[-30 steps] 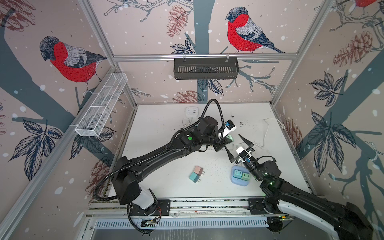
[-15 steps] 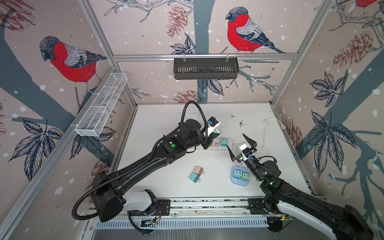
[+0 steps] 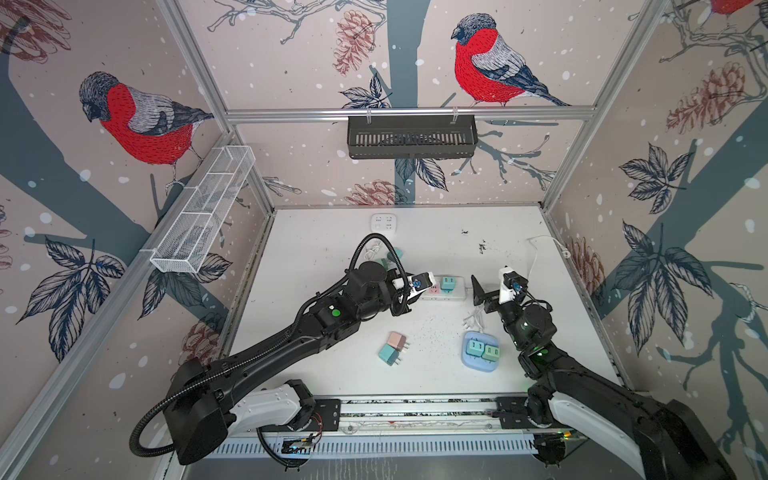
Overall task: Insert the plug
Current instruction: 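Open and withdraw the right gripper while the left gripper carries the adapter, then move the light green adapter over the pink socket beside the teal adapter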
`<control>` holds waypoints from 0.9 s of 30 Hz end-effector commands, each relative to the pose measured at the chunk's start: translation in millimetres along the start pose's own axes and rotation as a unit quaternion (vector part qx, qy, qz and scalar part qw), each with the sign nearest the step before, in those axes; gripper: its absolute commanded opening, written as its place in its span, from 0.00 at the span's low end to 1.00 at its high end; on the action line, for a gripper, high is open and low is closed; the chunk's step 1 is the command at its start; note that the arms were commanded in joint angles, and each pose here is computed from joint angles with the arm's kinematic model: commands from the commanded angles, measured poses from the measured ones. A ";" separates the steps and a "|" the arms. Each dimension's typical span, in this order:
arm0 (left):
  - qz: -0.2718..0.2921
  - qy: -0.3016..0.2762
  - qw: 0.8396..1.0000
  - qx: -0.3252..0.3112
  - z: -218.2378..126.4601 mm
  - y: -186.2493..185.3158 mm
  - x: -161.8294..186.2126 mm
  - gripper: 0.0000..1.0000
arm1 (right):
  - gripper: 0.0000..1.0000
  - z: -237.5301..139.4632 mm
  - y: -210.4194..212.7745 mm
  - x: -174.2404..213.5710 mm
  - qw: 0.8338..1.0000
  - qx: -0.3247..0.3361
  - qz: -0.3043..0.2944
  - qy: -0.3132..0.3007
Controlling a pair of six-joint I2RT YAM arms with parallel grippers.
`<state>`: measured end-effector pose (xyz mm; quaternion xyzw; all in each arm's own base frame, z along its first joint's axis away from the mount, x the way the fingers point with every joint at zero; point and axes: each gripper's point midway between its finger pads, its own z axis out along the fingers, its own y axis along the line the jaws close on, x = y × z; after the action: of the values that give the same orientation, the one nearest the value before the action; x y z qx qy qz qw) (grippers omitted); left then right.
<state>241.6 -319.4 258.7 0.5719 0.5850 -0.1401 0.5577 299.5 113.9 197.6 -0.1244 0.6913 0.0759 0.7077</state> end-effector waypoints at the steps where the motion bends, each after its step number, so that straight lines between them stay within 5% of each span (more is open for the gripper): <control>1: 0.041 0.022 0.999 -0.016 7.4 8.6 5.2 0.00 | 1.00 6.1 -3.3 -1.6 0.999 0.003 0.035 0.001; 11: 0.018 0.159 0.987 0.031 51.7 2.5 52.5 0.00 | 1.00 16.3 -9.7 3.6 0.999 0.016 0.040 0.021; 20: 0.001 0.279 0.957 0.075 89.9 -10.9 103.5 0.00 | 1.00 4.2 -23.4 0.5 0.998 0.033 0.059 -0.003; 27: 0.011 0.295 0.949 0.109 116.6 -13.6 117.0 0.00 | 1.00 2.9 -23.9 0.3 0.998 0.029 0.061 -0.006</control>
<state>318.1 -357.9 121.5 0.6373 0.7062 -0.0223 0.3077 309.4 90.1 188.7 -0.0652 0.7097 0.0858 0.6962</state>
